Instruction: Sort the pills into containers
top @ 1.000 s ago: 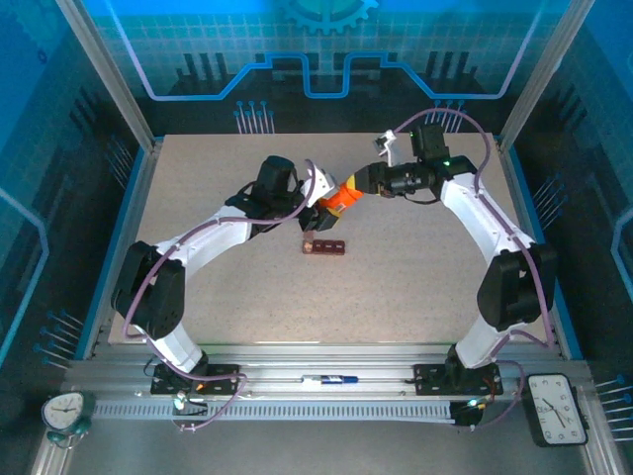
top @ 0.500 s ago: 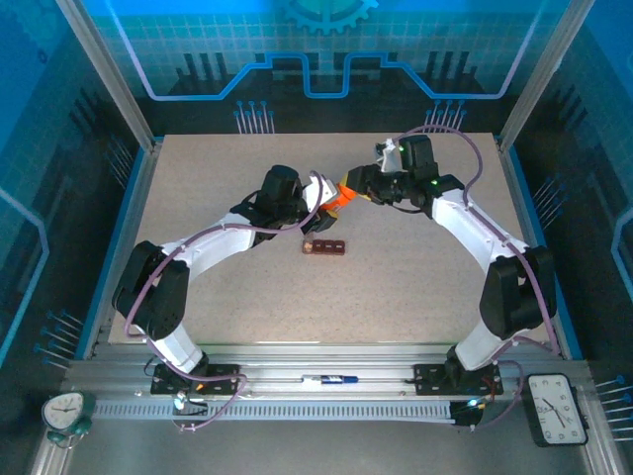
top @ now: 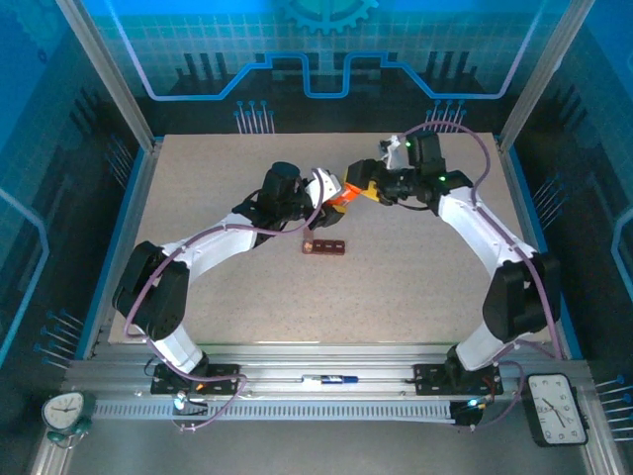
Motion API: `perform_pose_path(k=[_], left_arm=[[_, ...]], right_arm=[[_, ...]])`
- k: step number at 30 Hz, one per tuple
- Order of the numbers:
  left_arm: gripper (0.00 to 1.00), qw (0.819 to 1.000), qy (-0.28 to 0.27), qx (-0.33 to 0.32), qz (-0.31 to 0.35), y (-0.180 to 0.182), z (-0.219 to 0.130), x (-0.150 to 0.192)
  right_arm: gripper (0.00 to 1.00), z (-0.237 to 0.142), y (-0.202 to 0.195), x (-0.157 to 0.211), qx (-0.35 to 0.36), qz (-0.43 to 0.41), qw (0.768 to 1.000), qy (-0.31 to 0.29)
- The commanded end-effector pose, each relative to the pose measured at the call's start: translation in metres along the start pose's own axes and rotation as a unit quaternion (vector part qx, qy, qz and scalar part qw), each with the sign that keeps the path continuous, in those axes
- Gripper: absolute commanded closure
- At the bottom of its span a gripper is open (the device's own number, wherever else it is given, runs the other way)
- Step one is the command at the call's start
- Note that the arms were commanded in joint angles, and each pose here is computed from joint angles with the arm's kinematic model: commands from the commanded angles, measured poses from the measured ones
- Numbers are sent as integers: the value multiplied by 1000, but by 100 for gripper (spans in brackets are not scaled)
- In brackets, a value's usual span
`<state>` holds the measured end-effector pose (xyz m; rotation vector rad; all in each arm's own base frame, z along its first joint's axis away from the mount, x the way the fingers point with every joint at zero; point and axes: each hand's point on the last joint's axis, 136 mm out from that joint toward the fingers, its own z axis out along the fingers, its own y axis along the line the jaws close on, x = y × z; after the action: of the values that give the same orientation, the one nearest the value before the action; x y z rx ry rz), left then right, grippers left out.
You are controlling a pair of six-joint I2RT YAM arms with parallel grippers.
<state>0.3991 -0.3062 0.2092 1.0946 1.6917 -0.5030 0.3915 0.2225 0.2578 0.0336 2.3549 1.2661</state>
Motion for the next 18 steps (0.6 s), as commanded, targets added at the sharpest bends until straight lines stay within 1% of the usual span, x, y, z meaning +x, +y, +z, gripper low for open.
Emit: perform_pose_path(k=[1, 3, 6, 8, 14, 18], left_arm=[[100, 999, -46, 16, 0, 1, -7, -30], [100, 999, -48, 25, -7, -1, -10, -31], [100, 998, -48, 46, -22, -4, -14, -33], [100, 996, -46, 65, -33, -8, -19, -35], [100, 989, -42, 123, -67, -19, -31, -46], [100, 986, -35, 145, -74, -25, -35, -50]], right_arm=[[16, -39, 30, -7, -23, -42, 999, -22], [14, -49, 31, -9, -27, -47, 998, -30], [14, -58, 30, -16, -26, -55, 997, -38], [14, -63, 28, -22, -24, -75, 996, -37], [16, -63, 24, -34, -5, -183, 983, 3], [16, -59, 40, -35, -50, -215, 975, 28]])
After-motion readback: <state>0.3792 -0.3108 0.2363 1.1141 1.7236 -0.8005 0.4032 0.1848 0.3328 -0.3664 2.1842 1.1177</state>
